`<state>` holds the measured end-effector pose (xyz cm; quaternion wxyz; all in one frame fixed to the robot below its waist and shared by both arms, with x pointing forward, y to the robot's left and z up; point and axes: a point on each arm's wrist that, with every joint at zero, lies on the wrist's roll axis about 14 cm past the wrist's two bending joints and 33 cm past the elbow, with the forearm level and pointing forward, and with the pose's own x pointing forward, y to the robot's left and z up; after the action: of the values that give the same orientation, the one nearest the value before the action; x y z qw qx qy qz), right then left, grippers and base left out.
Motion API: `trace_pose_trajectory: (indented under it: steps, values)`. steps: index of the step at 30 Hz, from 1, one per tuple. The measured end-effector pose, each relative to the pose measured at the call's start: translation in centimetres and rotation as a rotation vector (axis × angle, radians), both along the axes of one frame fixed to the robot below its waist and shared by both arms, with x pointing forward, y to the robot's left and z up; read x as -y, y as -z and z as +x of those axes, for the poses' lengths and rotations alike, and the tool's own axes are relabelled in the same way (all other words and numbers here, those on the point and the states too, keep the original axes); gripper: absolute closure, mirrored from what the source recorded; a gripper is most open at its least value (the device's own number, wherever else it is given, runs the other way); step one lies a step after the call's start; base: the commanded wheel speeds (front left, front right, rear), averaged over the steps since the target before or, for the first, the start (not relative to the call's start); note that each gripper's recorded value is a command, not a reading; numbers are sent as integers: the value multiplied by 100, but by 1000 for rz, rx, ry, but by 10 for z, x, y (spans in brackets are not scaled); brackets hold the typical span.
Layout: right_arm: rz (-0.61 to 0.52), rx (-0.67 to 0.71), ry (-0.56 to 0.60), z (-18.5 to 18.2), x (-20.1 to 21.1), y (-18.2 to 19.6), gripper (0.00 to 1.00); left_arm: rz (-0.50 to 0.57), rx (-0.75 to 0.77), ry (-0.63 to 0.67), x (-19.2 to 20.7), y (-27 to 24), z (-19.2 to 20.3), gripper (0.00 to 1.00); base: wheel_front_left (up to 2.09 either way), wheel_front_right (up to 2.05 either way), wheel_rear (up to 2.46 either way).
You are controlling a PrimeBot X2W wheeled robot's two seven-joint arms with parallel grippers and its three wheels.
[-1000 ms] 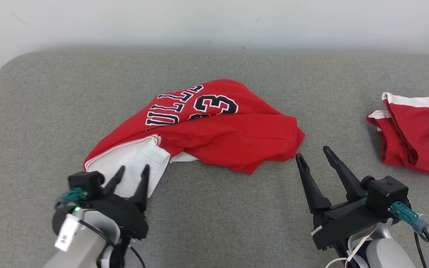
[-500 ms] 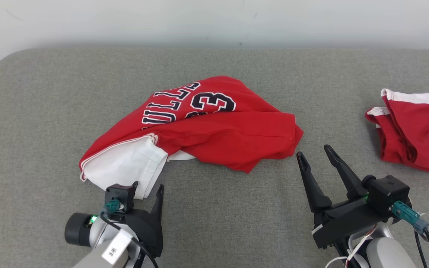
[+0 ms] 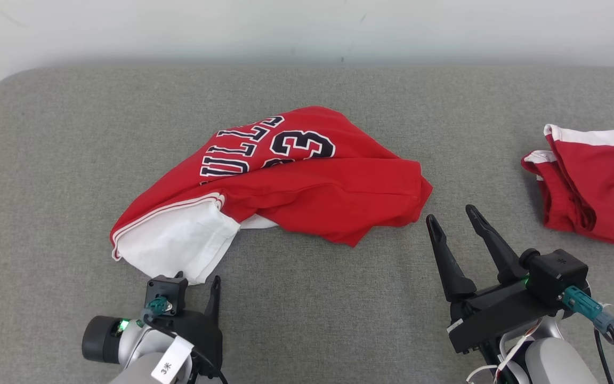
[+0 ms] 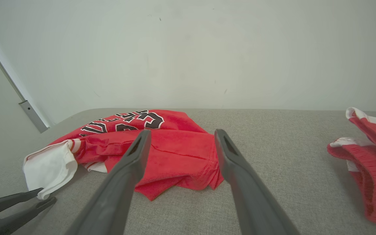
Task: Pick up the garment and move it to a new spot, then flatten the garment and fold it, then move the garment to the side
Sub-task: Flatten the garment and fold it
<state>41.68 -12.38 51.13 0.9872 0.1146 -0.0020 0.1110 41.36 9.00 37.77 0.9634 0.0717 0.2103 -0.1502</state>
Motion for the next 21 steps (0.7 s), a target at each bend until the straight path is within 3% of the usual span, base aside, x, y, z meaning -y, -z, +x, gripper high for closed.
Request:
trace_pose_trajectory:
  steps: [2, 3, 4, 5, 7, 14, 21]
  values:
    - [0, 0, 0, 0, 0, 0, 0, 0, -6, -2, -2, 2, -1, 0, 0, 0, 0]
    - [0, -1, -1, 1, 0, 0, 0, -3, -9, -9, -3, 3, -1, 33, 0, 0, 0]
    - [1, -1, -1, 1, -1, 1, 0, -9, -9, -16, -4, 3, 0, 53, 0, 0, 0]
    - [2, 0, -3, 1, -1, 1, 0, -17, -11, -32, -7, 3, 1, 84, 0, 0, 0]
    - [2, 1, -5, 2, -2, 1, 0, -18, -13, -49, -12, 4, 2, 100, 0, 0, 0]
    - [2, 4, -7, 1, -3, -1, 0, -16, -3, -98, -27, 0, 7, 100, 0, 0, 0]
    - [4, 9, -9, -1, -3, -3, 0, 68, 31, -112, -61, -6, 9, 100, 0, 0, 0]
